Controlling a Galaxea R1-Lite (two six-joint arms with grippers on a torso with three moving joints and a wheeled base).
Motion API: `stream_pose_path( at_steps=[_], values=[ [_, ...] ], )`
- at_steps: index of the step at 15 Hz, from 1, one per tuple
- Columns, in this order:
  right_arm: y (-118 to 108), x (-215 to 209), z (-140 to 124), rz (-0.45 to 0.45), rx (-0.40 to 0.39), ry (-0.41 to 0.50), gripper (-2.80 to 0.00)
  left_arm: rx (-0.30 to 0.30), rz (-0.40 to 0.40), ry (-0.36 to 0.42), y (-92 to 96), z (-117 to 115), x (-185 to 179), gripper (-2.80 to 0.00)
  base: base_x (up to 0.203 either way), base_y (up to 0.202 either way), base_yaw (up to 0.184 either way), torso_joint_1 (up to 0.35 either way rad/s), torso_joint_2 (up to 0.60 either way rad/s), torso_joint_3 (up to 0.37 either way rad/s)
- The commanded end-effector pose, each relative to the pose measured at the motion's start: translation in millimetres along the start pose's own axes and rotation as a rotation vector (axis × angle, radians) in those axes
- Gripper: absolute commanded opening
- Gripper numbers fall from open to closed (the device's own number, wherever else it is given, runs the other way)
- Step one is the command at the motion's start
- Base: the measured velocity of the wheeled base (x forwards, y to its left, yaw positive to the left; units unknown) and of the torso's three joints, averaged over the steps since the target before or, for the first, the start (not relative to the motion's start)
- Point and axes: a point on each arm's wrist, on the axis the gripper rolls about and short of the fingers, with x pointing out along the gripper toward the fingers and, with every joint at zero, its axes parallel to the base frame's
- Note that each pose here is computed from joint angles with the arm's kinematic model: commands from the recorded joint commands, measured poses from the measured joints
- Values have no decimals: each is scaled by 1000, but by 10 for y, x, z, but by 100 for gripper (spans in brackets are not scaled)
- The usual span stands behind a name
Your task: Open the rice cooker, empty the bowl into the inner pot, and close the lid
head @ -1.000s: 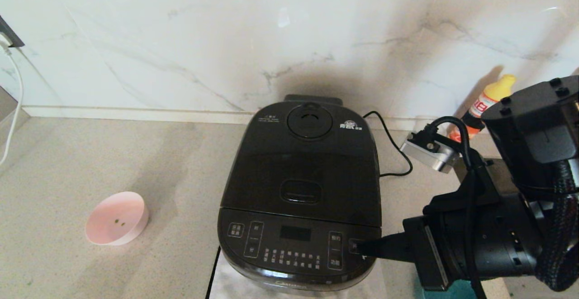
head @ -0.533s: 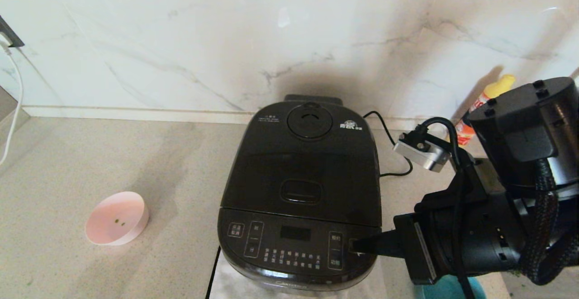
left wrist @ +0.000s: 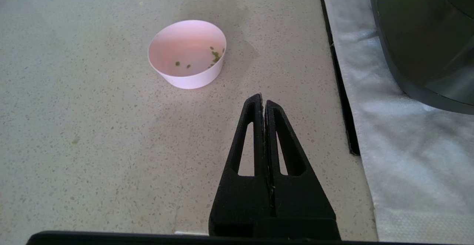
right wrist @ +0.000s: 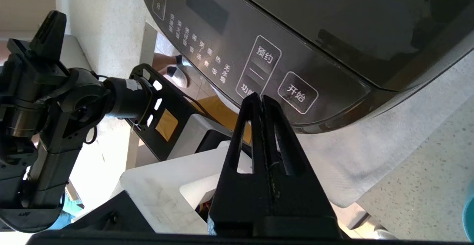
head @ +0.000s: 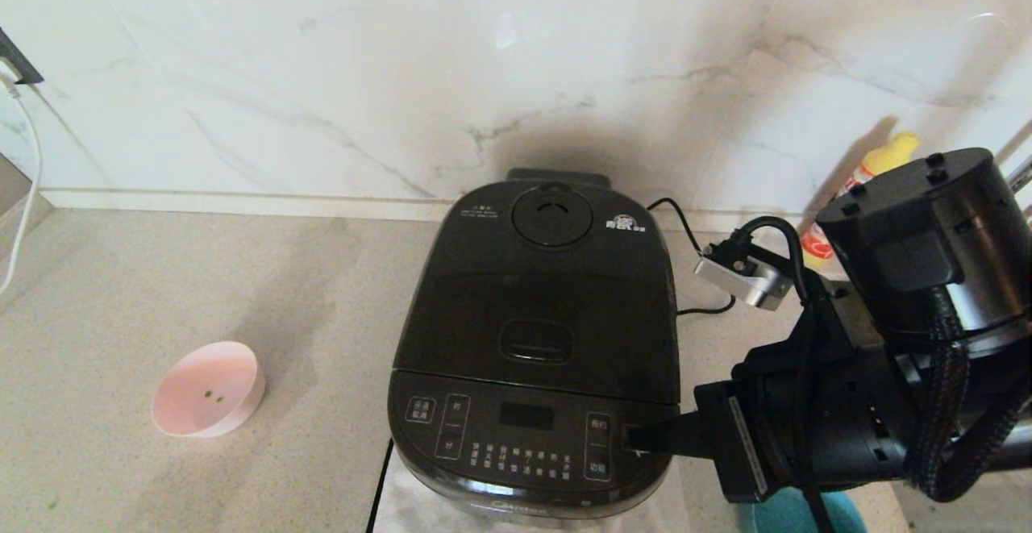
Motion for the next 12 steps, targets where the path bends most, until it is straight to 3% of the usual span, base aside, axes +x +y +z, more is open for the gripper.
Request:
stream_pose_path(
  at_steps=[1,12],
  values=[
    [-9,4,-8,-3,5,5,-280,0,-1,10,-2,-25,8,-280,0,0,0,0,0,0],
    [-82,37,-52,-21,18,21,-280,0,-1,10,-2,-25,8,-280,0,0,0,0,0,0]
  ],
)
